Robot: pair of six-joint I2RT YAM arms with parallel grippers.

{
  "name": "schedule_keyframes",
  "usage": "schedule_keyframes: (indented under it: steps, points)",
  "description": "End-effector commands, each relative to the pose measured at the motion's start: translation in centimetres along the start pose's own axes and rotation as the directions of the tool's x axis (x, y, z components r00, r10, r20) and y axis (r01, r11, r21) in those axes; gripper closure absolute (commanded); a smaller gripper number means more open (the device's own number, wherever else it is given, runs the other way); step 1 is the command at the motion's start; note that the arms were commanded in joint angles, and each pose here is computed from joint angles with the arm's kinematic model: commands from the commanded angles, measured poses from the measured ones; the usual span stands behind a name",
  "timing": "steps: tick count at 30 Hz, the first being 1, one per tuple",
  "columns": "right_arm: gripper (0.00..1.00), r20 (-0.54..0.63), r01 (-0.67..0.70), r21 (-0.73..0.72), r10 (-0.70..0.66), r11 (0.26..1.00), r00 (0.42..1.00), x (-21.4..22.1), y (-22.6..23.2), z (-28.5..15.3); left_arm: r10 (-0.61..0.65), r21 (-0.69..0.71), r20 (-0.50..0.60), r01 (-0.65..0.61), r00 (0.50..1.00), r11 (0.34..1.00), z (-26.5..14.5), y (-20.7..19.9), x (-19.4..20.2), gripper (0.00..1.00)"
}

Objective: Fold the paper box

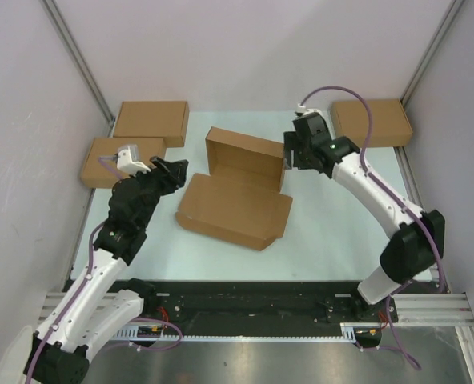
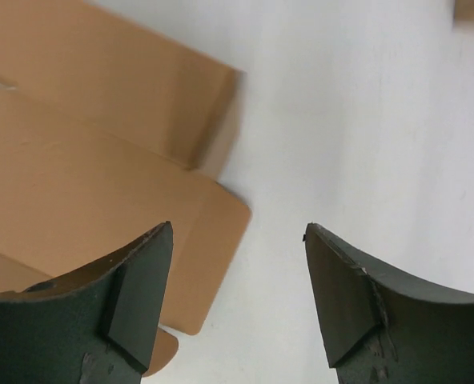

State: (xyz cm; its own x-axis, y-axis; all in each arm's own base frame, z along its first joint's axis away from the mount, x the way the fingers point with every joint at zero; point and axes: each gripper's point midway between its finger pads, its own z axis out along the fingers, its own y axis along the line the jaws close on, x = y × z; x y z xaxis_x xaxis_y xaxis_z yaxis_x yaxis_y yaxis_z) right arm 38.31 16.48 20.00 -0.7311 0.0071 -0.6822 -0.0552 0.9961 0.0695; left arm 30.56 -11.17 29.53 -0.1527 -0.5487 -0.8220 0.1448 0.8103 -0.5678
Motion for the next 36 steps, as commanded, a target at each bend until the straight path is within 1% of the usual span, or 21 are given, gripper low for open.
schedule_keyframes:
  steps: [1,2,3,5,6,8,9,10,11,13,14,18,20,22,23,26,29,31,34,35,36]
  points:
    - [0.27,0.365,0.276,0.06,-0.278,0.959,0.888,-5.8,5.7,-8.4,0.019,-0.028,0.009,-0.019,1.0,0.999,-0.6,0.7,-0.2,0.36]
    - [0.27,0.421,0.301,0.055,-0.295,0.952,0.858,-6.7,7.1,-9.1,0.02,-0.035,0.009,-0.019,1.0,0.999,-0.7,0.9,-0.1,0.36]
    - [0.26,0.438,0.413,0.103,-0.414,0.905,0.798,-7.0,7.8,-9.4,0.021,-0.054,0.013,-0.021,1.0,0.998,-0.8,1.3,-0.1,0.36]
    - [0.24,0.465,0.517,0.125,-0.511,0.847,0.723,-6.3,10.7,-8.9,0.02,-0.072,0.029,-0.018,0.999,0.997,-1.3,1.8,-0.2,0.36]
    - [0.23,0.457,0.591,0.158,-0.589,0.791,0.666,-6.2,11.3,-8.6,0.02,-0.084,0.03,-0.018,0.999,0.996,-1.5,2.2,-0.1,0.36]
    - [0.23,0.451,0.645,0.206,-0.656,0.736,0.605,-5.6,12.8,-7.8,0.02,-0.103,0.05,-0.015,0.999,0.995,-2.0,2.7,-0.4,0.35]
    - [0.23,0.421,0.675,0.238,-0.7,0.699,0.577,-4.9,13.4,-6.3,0.018,-0.109,0.053,-0.012,0.998,0.994,-2.1,2.8,-0.3,0.36]
    - [0.23,0.383,0.704,0.312,-0.763,0.638,0.521,-5.0,13.1,-6.0,0.018,-0.113,0.055,-0.012,0.998,0.994,-2.3,3.1,-0.2,0.36]
    - [0.24,0.406,0.695,0.348,-0.77,0.629,0.493,-5.1,14.2,-5.9,0.014,-0.114,0.057,-0.007,0.998,0.993,-2.3,3.2,-0.1,0.36]
    - [0.24,0.355,0.718,0.425,-0.831,0.551,0.427,-4.9,15.0,-4.4,0.006,-0.112,0.062,0.001,0.998,0.994,-2.5,3.4,0.2,0.36]
    - [0.24,0.391,0.697,0.44,-0.82,0.566,0.418,-5.4,16.0,-4.4,-0.003,-0.11,0.066,0.01,0.998,0.994,-2.6,3.4,0.3,0.36]
    - [0.24,0.368,0.714,0.508,-0.871,0.483,0.327,-5.3,18.1,-2.4,0.0,-0.11,0.058,0.007,0.998,0.994,-2.7,3.6,0.5,0.35]
    - [0.25,0.341,0.717,0.534,-0.89,0.448,0.302,-5.1,18.7,-0.9,0.011,-0.112,0.056,-0.004,0.998,0.994,-2.8,3.6,0.4,0.36]
    - [0.25,0.298,0.709,0.566,-0.906,0.421,0.3,-4.9,18.7,0.6,0.018,-0.115,0.05,-0.012,0.999,0.993,-2.9,3.6,0.5,0.35]
    - [0.25,0.309,0.681,0.589,-0.9,0.435,0.308,-5.4,18.8,0.8,0.021,-0.116,0.048,-0.016,0.999,0.993,-2.9,3.6,0.5,0.36]
    - [0.27,0.243,0.654,0.651,-0.922,0.385,0.301,-5.8,18.1,2.4,0.033,-0.121,0.04,-0.028,0.999,0.992,-2.9,3.7,0.7,0.35]
    - [0.32,0.17,0.64,0.682,-0.928,0.354,0.333,-6.4,16.7,4.0,0.043,-0.13,0.03,-0.039,0.999,0.991,-3.0,3.8,0.8,0.35]
    - [0.35,0.159,0.62,0.693,-0.916,0.369,0.368,-7.1,15.8,4.5,0.052,-0.133,0.037,-0.046,0.998,0.99,-3.2,3.8,0.5,0.35]
    - [0.48,0.141,0.626,0.684,-0.91,0.374,0.389,-7.3,15.1,5.4,0.062,-0.147,0.036,-0.056,0.997,0.988,-3.3,4.1,0.5,0.35]
    - [0.6,0.144,0.617,0.686,-0.903,0.386,0.404,-7.9,14.8,5.4,0.062,-0.149,0.034,-0.057,0.997,0.987,-3.3,4.2,0.6,0.35]
    - [0.66,0.143,0.617,0.685,-0.901,0.388,0.409,-7.9,14.6,5.5,0.061,-0.151,0.032,-0.056,0.998,0.987,-3.3,4.3,0.7,0.35]
